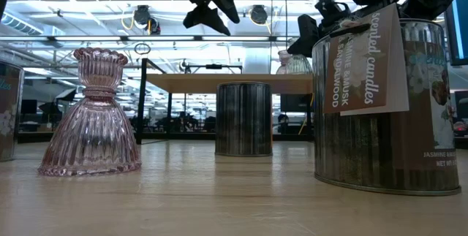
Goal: Pick & Place candle stick holders
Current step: Put the green candle holder on the shelf
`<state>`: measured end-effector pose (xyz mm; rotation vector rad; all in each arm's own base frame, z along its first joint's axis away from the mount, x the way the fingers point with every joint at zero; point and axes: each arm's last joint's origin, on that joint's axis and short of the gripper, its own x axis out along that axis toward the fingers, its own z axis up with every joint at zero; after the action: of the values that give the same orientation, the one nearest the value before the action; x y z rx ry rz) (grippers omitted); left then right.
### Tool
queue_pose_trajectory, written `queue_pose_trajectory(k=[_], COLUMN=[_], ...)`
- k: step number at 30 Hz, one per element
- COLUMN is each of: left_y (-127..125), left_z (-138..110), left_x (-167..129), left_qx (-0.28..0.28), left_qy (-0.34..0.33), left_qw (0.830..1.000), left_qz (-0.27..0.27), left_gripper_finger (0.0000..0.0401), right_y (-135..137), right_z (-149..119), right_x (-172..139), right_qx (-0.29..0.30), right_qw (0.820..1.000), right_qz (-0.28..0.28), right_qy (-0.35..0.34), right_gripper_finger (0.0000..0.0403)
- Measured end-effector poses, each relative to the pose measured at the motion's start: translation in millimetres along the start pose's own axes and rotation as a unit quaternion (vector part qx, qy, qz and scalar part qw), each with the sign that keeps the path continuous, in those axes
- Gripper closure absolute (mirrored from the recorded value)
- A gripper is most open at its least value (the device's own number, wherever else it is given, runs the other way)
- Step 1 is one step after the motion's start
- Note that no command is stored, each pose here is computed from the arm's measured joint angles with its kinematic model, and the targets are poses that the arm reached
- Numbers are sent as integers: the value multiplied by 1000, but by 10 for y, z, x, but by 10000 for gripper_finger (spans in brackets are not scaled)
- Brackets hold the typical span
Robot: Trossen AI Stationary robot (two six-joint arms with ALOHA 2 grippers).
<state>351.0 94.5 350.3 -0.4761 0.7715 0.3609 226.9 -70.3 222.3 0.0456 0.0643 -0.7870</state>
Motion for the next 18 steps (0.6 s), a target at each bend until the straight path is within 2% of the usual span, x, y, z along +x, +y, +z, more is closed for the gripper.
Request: queue_pose_trajectory(k=[18], left_y=[-68], left_z=[-27], left_x=[2], left_qx=[7], left_qy=[3], left_qw=[1000], left_qz=[-6], left_gripper_finger=[210], right_y=[-5], right_z=[-13], right_x=[2], right_qx=[-27], right_qw=[1000], right_qz=[-4], right_qy=[7], right_gripper_finger=[253])
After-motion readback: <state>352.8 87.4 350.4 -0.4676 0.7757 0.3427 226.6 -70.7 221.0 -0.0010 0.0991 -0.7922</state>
